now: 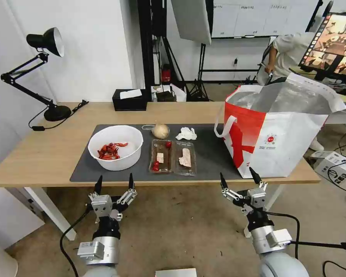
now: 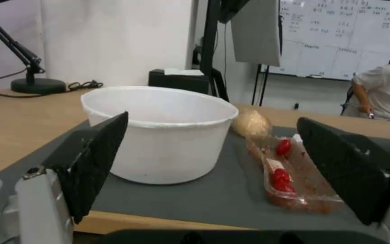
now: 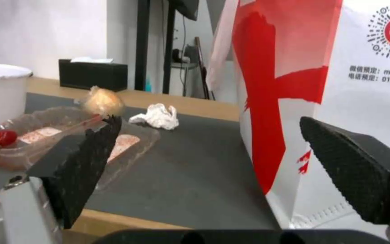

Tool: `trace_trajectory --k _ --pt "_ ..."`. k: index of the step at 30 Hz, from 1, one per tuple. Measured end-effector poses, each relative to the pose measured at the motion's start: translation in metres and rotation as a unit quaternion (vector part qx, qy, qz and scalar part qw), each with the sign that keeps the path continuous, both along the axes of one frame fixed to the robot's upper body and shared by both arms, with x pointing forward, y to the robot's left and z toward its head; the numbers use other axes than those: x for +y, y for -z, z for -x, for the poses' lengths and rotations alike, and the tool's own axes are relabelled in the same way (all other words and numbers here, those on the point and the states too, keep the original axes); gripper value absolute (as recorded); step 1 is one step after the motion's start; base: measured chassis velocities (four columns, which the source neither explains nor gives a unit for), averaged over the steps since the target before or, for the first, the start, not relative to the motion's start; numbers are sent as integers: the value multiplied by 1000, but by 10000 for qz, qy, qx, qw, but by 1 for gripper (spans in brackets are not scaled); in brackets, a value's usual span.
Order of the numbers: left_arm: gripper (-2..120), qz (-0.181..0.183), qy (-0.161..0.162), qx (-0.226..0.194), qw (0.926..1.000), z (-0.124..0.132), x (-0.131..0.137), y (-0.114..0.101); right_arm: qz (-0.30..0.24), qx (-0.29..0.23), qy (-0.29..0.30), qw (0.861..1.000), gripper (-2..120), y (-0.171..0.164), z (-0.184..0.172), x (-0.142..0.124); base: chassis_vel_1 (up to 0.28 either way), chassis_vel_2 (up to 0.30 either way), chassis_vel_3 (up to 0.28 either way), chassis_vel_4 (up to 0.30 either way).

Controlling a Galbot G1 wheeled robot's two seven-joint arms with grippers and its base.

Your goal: Pick up the trash from the table and place it into the takeout bag.

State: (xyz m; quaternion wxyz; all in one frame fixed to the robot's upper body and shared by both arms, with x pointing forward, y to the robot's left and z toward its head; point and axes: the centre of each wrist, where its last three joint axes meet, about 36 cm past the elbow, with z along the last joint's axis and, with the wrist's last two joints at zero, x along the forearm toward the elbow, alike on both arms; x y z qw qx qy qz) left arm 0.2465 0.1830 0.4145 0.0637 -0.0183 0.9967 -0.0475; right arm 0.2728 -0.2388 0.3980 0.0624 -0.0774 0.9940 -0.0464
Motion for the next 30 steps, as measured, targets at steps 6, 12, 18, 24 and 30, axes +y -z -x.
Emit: trace_trajectory --k 6,12,18,24,30 --pt "100 7 43 5 10000 0 -1 1 -156 9 8 9999 100 -3 1 2 0 0 0 0" --pt "100 -4 83 -10 10000 0 -1 1 -1458 681 -23 9870 100 -27 2 19 0 0 0 0" --pt "100 -35 104 -42 9999 0 1 -1 -3068 1712 -106 9362 100 -60 -6 32 0 0 0 0" --pt "100 -105 75 24 9999 3 6 0 -4992 2992 -505 8116 100 -90 -27 44 0 0 0 0" --pt "100 -176 37 53 9998 6 11 0 -5448 3346 -797 7648 100 -104 -44 55 0 0 0 0"
